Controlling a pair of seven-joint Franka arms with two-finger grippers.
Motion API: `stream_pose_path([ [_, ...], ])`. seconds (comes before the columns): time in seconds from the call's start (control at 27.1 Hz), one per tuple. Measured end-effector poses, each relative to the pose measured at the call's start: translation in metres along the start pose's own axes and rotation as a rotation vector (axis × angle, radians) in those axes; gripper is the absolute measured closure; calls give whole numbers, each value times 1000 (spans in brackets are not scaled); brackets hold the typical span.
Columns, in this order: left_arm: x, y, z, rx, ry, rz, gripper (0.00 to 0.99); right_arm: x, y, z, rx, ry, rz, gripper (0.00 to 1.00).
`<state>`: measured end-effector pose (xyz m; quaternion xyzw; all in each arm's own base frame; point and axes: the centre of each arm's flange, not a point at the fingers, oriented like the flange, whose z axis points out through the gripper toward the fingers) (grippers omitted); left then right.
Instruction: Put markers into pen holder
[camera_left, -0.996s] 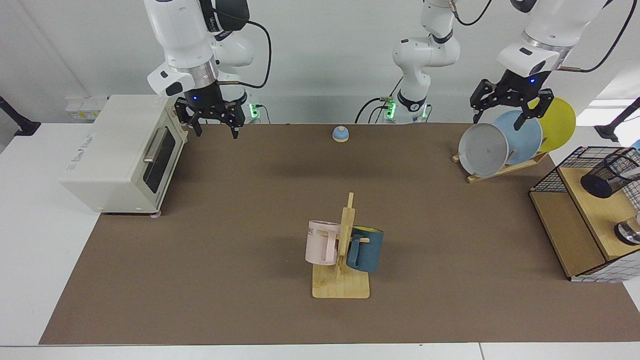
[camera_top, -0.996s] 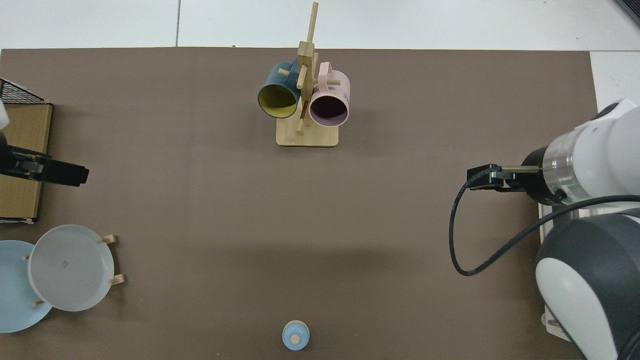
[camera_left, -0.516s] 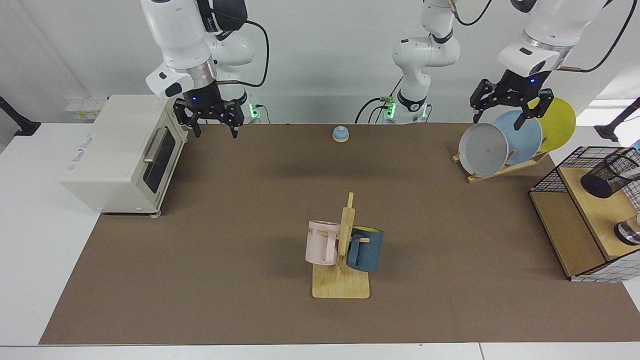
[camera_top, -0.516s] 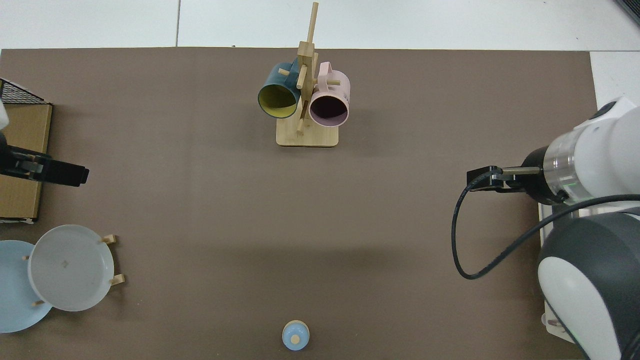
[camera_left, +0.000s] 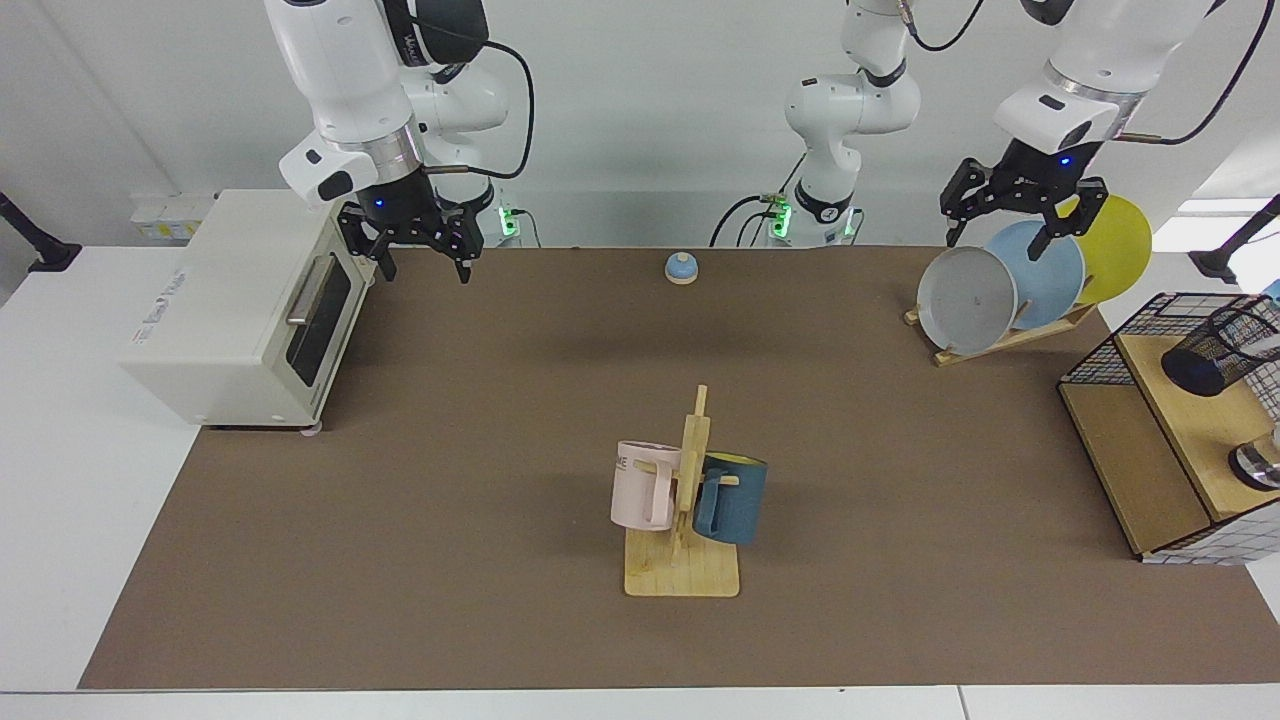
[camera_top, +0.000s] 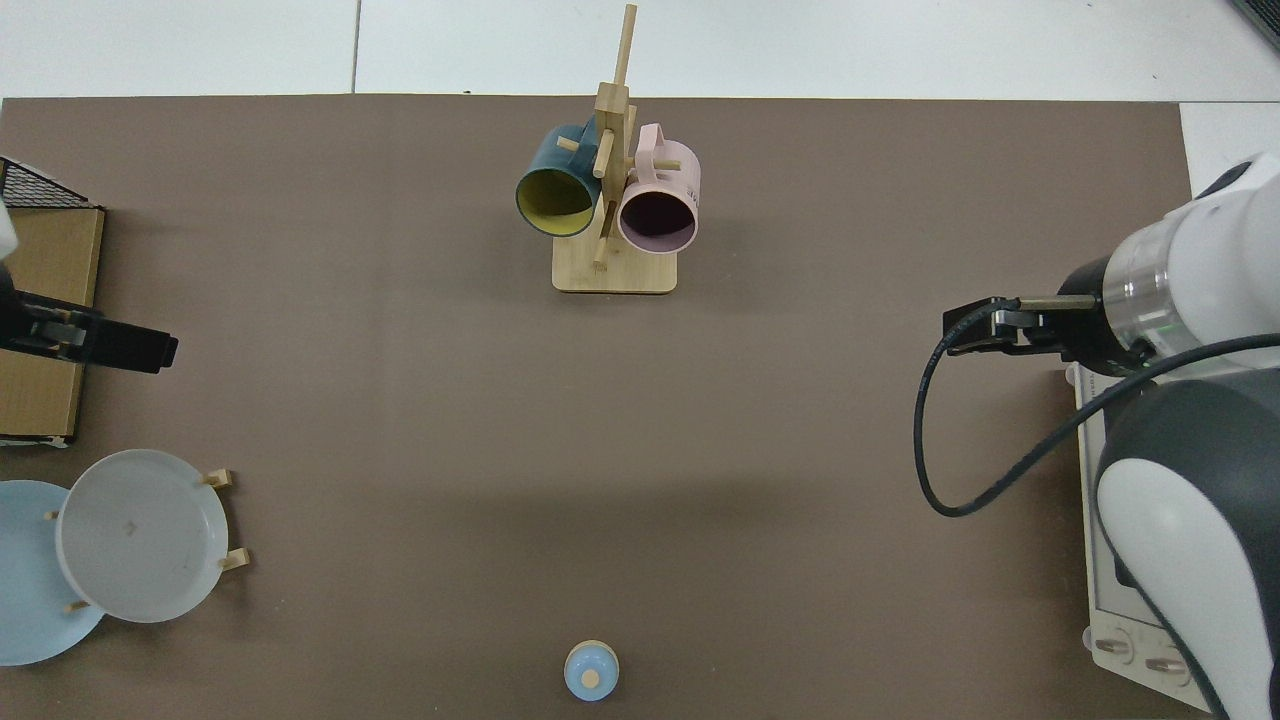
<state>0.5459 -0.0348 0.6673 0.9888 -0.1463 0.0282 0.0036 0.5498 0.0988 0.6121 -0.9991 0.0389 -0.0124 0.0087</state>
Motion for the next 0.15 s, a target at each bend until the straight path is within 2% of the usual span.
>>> stream_pose_path([
  [0.15,0,0,0,0,0,0,0,5,0,-3,2,1,1,4],
])
